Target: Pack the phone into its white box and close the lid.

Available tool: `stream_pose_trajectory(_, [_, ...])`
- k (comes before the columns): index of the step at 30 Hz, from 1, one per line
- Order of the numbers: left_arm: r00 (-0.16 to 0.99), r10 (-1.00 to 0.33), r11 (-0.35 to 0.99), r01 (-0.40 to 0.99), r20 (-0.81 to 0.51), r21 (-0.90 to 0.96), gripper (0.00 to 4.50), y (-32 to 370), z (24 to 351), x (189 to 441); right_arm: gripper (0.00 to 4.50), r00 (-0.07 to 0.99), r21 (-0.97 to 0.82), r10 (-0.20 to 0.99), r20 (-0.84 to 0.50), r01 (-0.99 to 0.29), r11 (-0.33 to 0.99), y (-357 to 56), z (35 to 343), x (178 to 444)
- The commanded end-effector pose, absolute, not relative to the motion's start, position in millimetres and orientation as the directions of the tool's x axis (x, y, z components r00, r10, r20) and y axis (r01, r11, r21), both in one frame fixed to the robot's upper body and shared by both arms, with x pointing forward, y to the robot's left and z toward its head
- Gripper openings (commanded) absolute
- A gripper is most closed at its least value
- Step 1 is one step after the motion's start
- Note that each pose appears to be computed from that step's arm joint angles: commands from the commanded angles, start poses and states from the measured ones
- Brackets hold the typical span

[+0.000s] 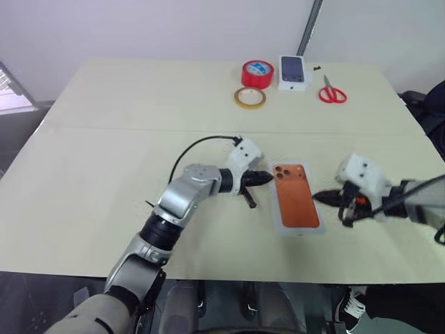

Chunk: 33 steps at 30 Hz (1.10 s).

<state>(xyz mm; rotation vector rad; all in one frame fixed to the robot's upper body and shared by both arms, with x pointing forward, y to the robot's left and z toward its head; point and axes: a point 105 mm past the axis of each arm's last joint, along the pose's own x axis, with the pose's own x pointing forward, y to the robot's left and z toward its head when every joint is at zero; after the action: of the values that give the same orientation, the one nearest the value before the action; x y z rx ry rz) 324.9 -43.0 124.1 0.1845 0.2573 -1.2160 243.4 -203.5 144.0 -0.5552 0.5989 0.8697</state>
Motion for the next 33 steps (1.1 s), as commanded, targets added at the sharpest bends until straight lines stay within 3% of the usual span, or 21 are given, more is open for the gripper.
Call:
stream_pose_trajectory(1, [0.331,-0.884,0.324,0.943,-0.328,0.08,0.0,-52,121,327,0.05,0.519,-0.242,0.5,-0.694,-0.822,0.516,-201,135,239])
stream_pose_trajectory(7, [0.333,-0.858,0.321,0.942,-0.39,0.098,0.0,-52,108,327,0.05,0.536,-0.249,0.458,-0.709,-0.799,0.548,-207,125,240])
stream_pose_trajectory(11, [0.346,-0.861,0.348,0.935,-0.372,0.066,0.0,-48,110,328,0.05,0.542,-0.252,0.463,-0.701,-0.796,0.55,-206,129,241])
stream_pose_trajectory(13, [0.395,-0.867,0.392,0.917,-0.303,0.075,0.0,-38,126,336,0.05,0.595,-0.288,0.484,-0.642,-0.772,0.566,-206,143,251])
stream_pose_trajectory(16, [0.486,-0.856,0.481,0.874,-0.177,0.075,0.0,-10,154,348,0.05,0.728,-0.363,0.486,-0.484,-0.672,0.646,-211,176,279])
stream_pose_trajectory(20, [0.587,-0.802,0.579,0.809,-0.106,0.104,0.0,31,169,353,0.05,0.805,-0.389,0.473,-0.358,-0.589,0.708,-222,199,303])
stream_pose_trajectory(25, [0.765,-0.639,0.75,0.643,-0.084,0.155,0.0,110,170,351,0.05,0.828,-0.377,0.485,-0.283,-0.56,0.738,-231,204,325])
stream_pose_trajectory(33, [0.919,-0.391,0.905,0.395,-0.057,0.156,0.0,190,173,330,0.05,0.778,-0.248,0.566,-0.273,-0.625,0.74,-243,190,341])
